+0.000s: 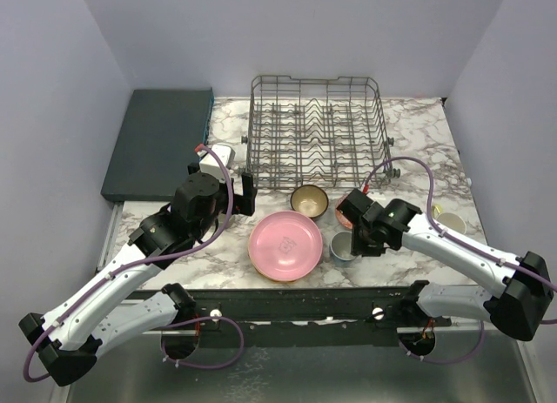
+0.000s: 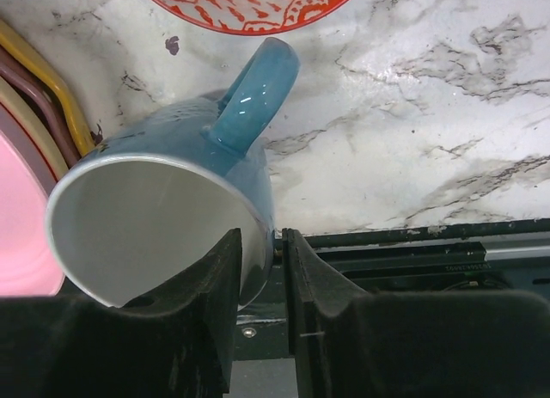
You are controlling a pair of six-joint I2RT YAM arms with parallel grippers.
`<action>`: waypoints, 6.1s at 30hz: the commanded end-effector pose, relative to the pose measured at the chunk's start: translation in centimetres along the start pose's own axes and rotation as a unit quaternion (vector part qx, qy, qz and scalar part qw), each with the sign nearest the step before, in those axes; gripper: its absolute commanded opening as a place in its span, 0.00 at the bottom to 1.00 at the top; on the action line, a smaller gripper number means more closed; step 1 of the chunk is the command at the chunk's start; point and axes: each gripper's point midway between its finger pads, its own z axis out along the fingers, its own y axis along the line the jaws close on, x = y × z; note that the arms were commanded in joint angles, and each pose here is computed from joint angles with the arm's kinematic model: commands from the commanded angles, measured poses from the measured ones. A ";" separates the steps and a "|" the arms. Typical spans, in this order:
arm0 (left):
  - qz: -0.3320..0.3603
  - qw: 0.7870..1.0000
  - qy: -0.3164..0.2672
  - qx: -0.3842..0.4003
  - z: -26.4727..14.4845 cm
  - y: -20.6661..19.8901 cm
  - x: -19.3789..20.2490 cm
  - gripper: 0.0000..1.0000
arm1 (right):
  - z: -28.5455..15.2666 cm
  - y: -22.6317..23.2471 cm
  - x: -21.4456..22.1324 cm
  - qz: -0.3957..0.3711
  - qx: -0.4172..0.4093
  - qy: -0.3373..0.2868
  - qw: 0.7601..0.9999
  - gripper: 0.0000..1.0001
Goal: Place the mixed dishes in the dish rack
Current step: Pick up the cup at the center of the board, then turn the cup upside down in the dish rack.
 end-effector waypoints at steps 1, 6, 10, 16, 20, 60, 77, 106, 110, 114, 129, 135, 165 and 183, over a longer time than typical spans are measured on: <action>0.003 1.000 0.002 0.003 0.0 0.0 0.3 0.99 | 0.4 0.0 -0.4 0.010 0.006 -0.016 1.000 0.29; 0.002 1.000 0.003 0.001 0.1 0.1 0.5 0.99 | 0.4 0.1 -0.5 0.011 0.002 -0.019 1.000 0.16; 0.004 1.000 0.008 0.016 0.2 -0.5 0.7 0.99 | 0.1 0.3 -0.7 0.012 -0.004 -0.023 1.000 0.01; 0.002 1.000 0.014 0.026 0.3 -0.9 0.9 0.99 | -0.4 0.2 -1.0 0.015 -0.008 -0.031 0.999 0.01; 0.004 0.999 0.020 0.045 0.4 -1.6 1.1 0.99 | -1.5 0.1 -1.8 0.018 -0.010 -0.045 0.999 0.01; -0.116 0.948 0.041 0.294 -5.7 -10.1 -0.8 0.99 | -14.7 12.7 -7.9 -0.060 -0.379 -0.163 0.909 0.00; -0.176 0.910 0.037 0.373 -5.5 -9.3 -3.5 0.98 | -20.8 14.0 -9.6 -0.065 -0.508 -0.196 0.836 0.00; -0.328 0.785 0.049 0.523 -9.8 -9.1 -7.4 0.99 | -28.5 15.4 -9.6 -0.152 -0.660 -0.233 0.697 0.01; -0.329 0.782 0.047 0.528 -10.5 -9.3 -7.7 0.99 | -28.6 16.1 -9.9 -0.158 -0.670 -0.229 0.688 0.00; -0.329 0.780 0.043 0.531 -11.1 -9.4 -8.2 0.99 | -29.0 16.9 -10.1 -0.171 -0.689 -0.223 0.668 0.01; -0.330 0.774 0.048 0.538 -12.0 -9.6 -8.0 0.99 | -28.7 19.1 -11.8 -0.180 -0.707 -0.230 0.644 0.01; -0.327 0.774 0.041 0.541 -12.4 -9.7 -8.5 0.99 | -28.4 19.6 -12.0 -0.185 -0.717 -0.234 0.630 0.01; -0.345 0.772 0.040 0.532 -11.5 -9.4 -8.8 0.99 | -27.0 22.2 -12.5 -0.176 -0.692 -0.249 0.654 0.01; -0.350 0.773 0.051 0.526 -10.5 -9.3 -8.1 0.85 | -25.2 22.7 -12.7 -0.177 -0.667 -0.246 0.681 0.01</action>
